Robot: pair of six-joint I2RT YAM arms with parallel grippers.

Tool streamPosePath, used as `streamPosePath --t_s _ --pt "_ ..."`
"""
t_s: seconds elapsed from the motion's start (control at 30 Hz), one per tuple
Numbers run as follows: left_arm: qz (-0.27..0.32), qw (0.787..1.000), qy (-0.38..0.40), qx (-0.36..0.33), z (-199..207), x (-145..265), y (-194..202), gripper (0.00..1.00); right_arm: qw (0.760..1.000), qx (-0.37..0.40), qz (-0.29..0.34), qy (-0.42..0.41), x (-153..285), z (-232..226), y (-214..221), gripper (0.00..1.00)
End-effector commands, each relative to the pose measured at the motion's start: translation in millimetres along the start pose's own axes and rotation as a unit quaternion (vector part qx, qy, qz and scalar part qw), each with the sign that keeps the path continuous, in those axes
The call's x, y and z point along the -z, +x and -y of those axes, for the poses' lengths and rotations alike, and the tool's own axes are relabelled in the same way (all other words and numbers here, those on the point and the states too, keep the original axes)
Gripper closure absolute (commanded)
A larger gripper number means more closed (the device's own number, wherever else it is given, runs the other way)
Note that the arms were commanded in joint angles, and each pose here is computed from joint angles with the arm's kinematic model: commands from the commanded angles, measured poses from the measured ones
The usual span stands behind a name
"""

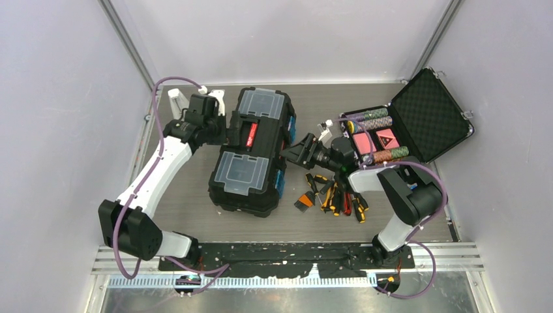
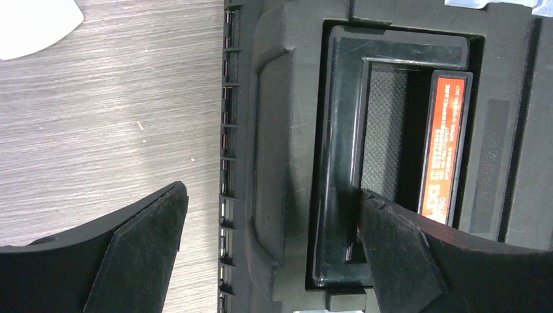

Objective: Pack the tool kit

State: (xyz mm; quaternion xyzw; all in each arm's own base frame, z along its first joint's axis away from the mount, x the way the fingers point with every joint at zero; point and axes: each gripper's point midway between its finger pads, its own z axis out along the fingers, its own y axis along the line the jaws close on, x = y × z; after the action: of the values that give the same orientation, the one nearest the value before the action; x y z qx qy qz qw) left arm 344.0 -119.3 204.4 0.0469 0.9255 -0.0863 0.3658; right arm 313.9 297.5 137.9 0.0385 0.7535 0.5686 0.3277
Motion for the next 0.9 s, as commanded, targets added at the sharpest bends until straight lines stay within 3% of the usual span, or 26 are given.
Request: streamPosePath --t_s 0.0,0.4,0.57,0.87 --pt "0.007 0.999 0.007 0.054 -16 -5 0 0.01 0.998 -0.026 -0.013 -0.054 3 -13 9 0.23" --pt "-0.018 0.982 0.015 0.185 -57 -30 51 0.21 0.992 -0.038 -0.021 -0.120 11 -39 13 0.25" --pt "-0.030 0.970 0.047 0.235 -56 -38 67 0.23 0.993 -0.026 -0.020 -0.116 6 -42 11 0.24" --pt "-0.046 0.966 0.072 0.244 -47 -41 84 0.24 0.997 0.010 0.005 -0.081 -14 -35 -14 0.19"
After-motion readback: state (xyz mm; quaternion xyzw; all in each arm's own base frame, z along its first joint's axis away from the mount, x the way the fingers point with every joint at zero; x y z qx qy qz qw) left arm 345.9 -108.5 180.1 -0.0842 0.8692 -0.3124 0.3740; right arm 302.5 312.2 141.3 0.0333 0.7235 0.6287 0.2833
